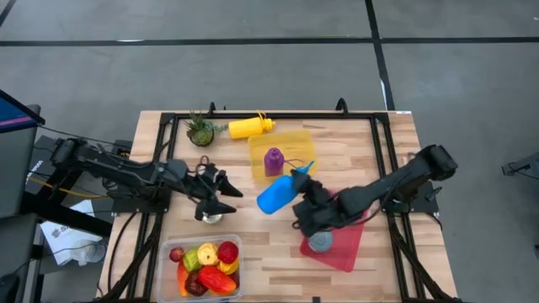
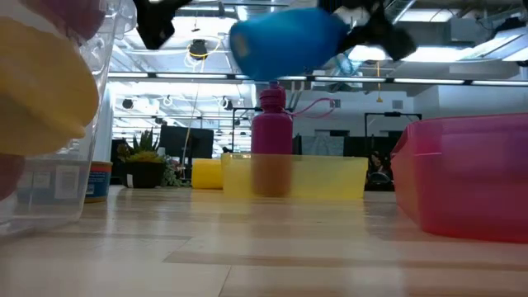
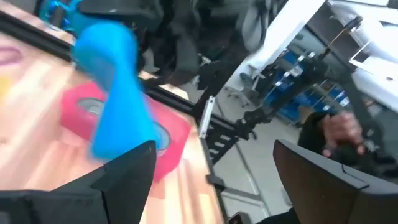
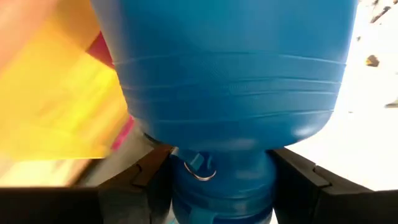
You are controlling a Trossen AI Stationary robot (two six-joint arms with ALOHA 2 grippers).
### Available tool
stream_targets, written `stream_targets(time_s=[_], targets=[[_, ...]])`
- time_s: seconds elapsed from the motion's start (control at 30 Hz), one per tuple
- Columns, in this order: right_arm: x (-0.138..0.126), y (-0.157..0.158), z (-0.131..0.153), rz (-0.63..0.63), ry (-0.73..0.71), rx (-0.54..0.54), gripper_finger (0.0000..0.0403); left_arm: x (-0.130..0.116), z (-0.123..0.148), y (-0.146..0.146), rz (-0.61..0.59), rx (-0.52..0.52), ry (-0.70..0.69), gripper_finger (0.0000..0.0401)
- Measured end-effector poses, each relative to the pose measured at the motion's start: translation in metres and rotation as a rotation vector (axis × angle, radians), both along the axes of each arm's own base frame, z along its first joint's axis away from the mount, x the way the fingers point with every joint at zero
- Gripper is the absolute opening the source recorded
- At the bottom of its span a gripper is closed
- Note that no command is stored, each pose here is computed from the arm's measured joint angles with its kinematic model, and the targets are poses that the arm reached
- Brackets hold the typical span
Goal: Pick & Place Food Item
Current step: Adjust the blue tumbler in the yellow bin
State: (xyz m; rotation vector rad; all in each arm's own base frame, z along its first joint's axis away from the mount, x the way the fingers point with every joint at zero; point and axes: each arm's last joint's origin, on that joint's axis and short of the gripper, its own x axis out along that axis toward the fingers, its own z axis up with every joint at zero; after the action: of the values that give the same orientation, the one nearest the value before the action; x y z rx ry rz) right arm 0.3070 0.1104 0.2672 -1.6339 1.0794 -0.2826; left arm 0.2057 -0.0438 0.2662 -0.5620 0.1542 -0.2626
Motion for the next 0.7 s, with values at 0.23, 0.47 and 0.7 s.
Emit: stream_targets(time_s=[0.23, 0.47, 0.7], targets=[[0.020, 0.007, -0.032, -0.024, 0.097, -0.181, 0.0195, 0.023, -0.026, -0.001, 0.021, 0.007, 0.108, 0.0318], [0.021, 0.014, -0.033, 0.008, 0.090, -0.164, 0.0195, 0.036, -0.043, 0.005, 0.109, 0.041, 0.163, 0.0318], [0.023, 0.019, -0.032, 0.037, 0.069, -0.127, 0.0195, 0.046, -0.052, 0.004, 0.126, 0.052, 0.153, 0.0318]])
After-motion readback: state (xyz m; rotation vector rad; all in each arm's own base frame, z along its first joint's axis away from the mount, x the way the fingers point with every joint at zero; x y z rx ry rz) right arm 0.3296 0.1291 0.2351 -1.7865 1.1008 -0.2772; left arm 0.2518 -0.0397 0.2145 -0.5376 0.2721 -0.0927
